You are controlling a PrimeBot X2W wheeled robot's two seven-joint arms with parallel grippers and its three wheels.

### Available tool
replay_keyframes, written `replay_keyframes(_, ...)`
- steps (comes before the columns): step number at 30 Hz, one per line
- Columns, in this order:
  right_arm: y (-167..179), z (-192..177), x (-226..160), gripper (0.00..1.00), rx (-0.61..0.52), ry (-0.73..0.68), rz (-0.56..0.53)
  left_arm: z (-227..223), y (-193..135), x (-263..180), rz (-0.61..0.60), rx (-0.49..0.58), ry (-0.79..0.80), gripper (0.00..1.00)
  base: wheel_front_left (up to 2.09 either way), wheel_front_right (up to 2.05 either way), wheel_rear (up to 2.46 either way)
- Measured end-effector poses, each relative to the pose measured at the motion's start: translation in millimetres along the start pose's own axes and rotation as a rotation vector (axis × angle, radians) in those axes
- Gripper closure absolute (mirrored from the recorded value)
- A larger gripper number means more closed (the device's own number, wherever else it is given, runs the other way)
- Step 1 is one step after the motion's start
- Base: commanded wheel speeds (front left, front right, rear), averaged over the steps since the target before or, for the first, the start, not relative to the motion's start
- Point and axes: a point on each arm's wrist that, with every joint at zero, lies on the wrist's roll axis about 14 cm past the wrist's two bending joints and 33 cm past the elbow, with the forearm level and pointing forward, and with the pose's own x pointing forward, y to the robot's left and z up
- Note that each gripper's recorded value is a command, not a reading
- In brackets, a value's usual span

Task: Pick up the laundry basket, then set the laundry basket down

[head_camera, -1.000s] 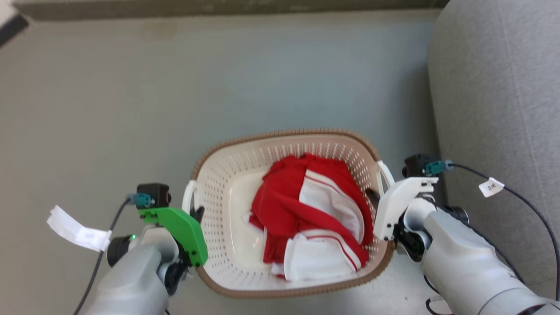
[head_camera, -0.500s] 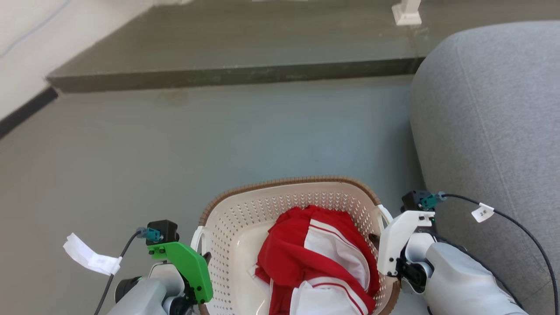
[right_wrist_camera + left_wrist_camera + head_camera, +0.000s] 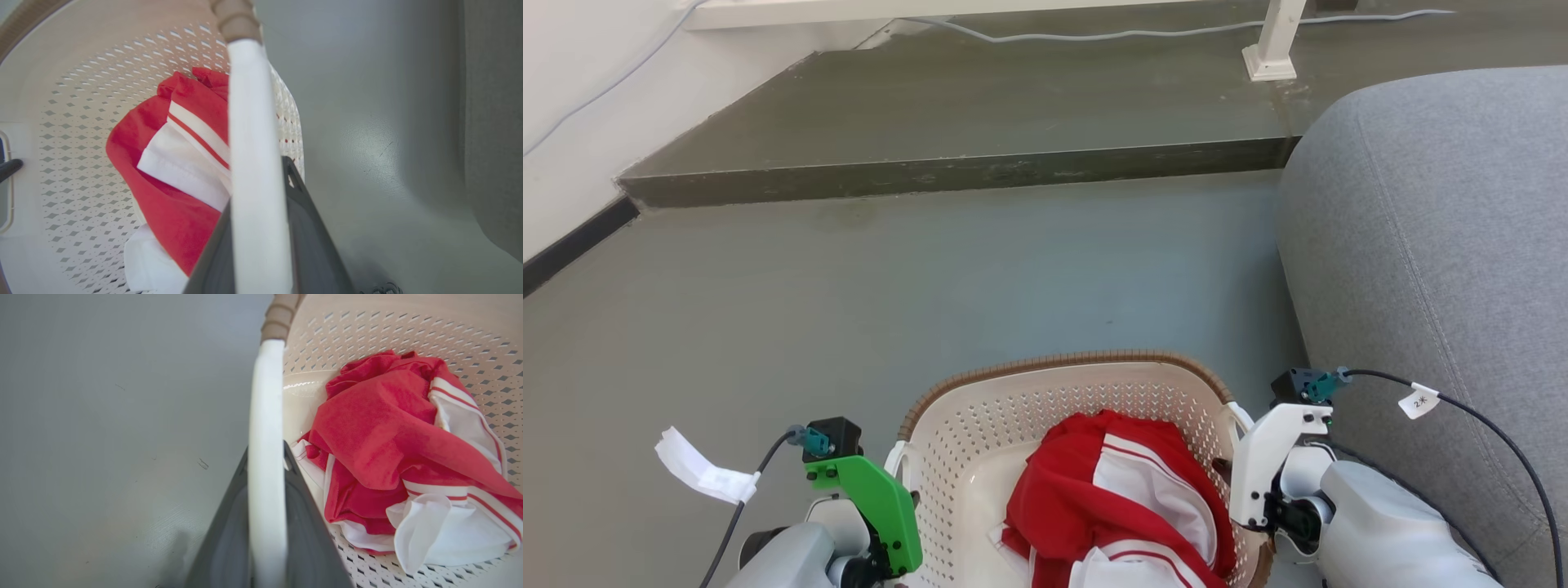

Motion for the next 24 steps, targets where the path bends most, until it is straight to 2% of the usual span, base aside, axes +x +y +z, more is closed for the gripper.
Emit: replay_keyframes(24,-3.9,-7.8,-2.0,1.0,0.022,0.033,-0.009,-6.9,-3.8,0.7,-0.011,-0.004,0.045,1.0,0.0,0.0,0.0)
